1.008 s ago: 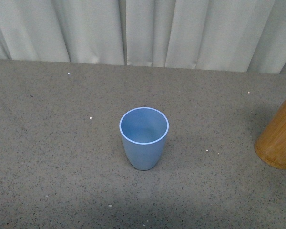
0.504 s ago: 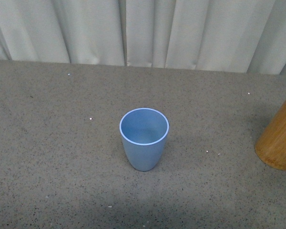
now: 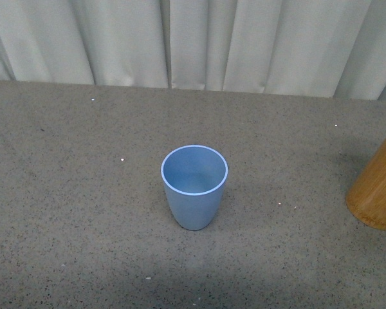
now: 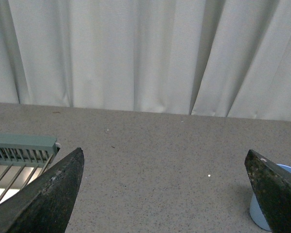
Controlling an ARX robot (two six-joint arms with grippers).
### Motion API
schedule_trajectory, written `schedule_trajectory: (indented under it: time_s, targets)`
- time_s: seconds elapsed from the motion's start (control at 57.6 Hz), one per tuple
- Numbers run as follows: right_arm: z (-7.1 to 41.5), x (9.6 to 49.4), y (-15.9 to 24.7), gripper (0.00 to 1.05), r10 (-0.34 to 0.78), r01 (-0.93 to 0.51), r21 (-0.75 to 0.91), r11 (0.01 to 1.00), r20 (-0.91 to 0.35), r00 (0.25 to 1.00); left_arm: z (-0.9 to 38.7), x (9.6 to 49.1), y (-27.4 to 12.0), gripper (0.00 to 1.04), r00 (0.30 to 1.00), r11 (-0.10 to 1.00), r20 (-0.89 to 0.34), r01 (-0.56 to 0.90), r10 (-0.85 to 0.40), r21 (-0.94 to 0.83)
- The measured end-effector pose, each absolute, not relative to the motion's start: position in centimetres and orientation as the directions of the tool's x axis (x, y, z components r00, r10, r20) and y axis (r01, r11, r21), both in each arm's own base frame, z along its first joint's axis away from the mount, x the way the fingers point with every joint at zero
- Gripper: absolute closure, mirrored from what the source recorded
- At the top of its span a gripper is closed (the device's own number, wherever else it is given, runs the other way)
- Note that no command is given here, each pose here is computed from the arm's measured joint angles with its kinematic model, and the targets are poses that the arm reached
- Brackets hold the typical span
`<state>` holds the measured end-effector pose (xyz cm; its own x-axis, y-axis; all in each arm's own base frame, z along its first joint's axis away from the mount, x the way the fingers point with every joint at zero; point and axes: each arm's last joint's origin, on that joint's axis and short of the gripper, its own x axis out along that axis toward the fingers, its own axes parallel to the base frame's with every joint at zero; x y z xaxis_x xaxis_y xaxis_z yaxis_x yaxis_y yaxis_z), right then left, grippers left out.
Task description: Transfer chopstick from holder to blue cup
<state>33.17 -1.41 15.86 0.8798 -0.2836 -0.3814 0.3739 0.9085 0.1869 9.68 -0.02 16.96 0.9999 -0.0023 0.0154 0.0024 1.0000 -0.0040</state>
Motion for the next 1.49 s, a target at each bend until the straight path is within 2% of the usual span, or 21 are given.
schedule_trajectory:
  time_s: [0.174,0.417,0.695,1.025,1.251,1.494]
  targets:
    - [17.9,31.9,-1.4,1.03,-0.301,0.375,0.2,0.905,-0.319,0.899,17.0,9.7,0.0,0.07,1.0,1.0,0.015,0.002,-0.002,-0.004]
    - [23.2,29.4,-2.6,1.03,-0.336,0.367,0.199,0.909,-0.171,0.926,17.0,9.7,0.0,0.07,1.0,1.0,0.015,0.002,-0.002,-0.004]
    - [27.0,27.5,-1.1,1.03,-0.274,0.285,0.265,0.921,-0.078,0.959,17.0,9.7,0.0,0.07,1.0,1.0,0.015,0.002,-0.002,-0.004]
    - [26.0,27.9,5.2,1.03,-0.125,0.145,0.362,0.921,-0.079,0.989,17.0,9.7,0.0,0.07,1.0,1.0,0.015,0.002,-0.002,-0.004]
    - [22.9,28.8,10.3,1.03,-0.013,0.05,0.381,0.923,-0.1,0.995,17.0,9.7,0.0,0.07,1.0,1.0,0.015,0.002,-0.002,-0.004]
    - [20.1,29.0,13.1,1.03,0.052,0.017,0.383,0.924,-0.168,0.984,17.0,9.7,0.0,0.07,1.0,1.0,0.015,0.002,-0.002,-0.004]
